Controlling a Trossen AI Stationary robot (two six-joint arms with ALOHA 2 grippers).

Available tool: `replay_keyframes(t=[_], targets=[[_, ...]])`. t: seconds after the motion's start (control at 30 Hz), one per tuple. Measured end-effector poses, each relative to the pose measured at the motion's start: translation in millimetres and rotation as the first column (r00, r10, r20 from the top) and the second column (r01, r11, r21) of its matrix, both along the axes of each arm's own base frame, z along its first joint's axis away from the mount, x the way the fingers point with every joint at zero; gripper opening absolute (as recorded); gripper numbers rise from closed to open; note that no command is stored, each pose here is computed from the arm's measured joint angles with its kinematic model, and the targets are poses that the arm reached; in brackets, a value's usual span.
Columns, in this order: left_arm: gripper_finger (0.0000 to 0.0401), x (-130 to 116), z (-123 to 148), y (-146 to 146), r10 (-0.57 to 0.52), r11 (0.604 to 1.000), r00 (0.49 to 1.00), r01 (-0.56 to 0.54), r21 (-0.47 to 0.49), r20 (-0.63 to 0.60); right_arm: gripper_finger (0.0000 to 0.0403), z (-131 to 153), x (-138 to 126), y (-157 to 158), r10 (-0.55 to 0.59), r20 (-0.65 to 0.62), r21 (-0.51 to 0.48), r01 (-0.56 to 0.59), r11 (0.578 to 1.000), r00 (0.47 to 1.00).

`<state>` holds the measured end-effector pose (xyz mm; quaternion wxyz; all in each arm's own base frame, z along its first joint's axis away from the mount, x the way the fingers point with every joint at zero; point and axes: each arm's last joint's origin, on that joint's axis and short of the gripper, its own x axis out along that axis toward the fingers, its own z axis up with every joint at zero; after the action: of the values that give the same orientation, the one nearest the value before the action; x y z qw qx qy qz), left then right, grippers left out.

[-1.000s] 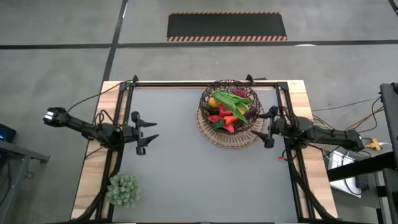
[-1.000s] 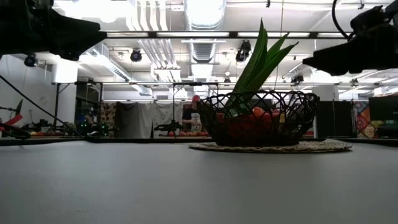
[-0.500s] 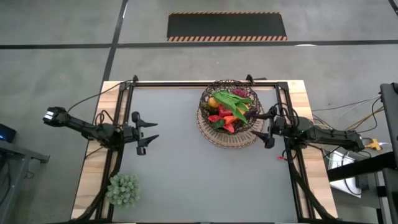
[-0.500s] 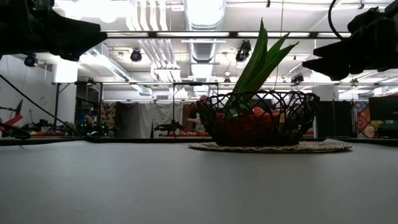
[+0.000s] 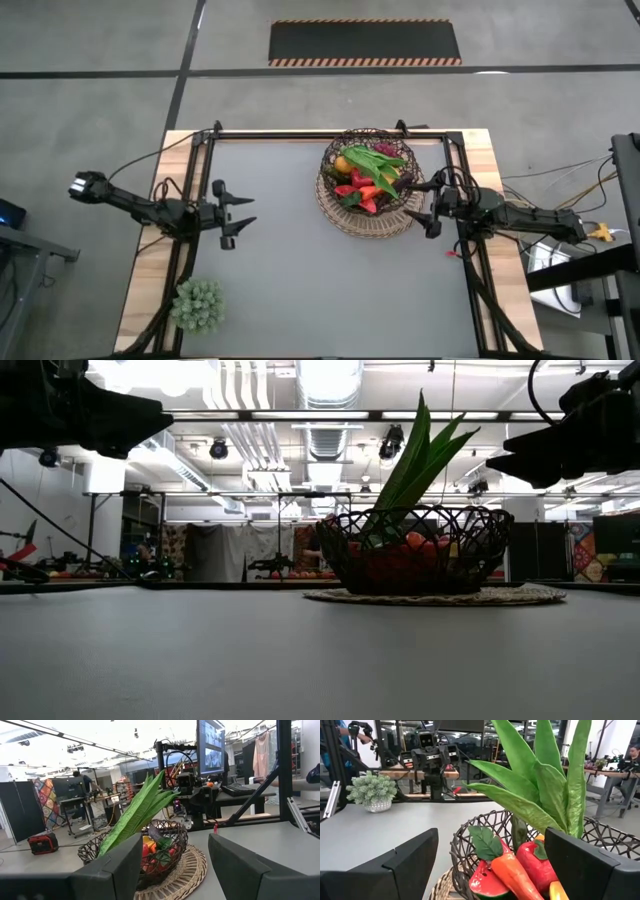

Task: Build produce basket
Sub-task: Return to Home Position

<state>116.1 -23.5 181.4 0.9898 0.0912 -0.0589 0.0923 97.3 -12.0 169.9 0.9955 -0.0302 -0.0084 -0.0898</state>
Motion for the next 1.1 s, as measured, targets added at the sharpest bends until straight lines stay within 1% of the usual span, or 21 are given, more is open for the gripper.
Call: replay_keyframes(t=[1.1], targets=[[0.0209,9,-13,-3,0.002,0.999,0.993,0.002,0.039,-0.120,0.0347,2,0,0,0.001,0.008,-0.001,-0.001,1.000,1.000]])
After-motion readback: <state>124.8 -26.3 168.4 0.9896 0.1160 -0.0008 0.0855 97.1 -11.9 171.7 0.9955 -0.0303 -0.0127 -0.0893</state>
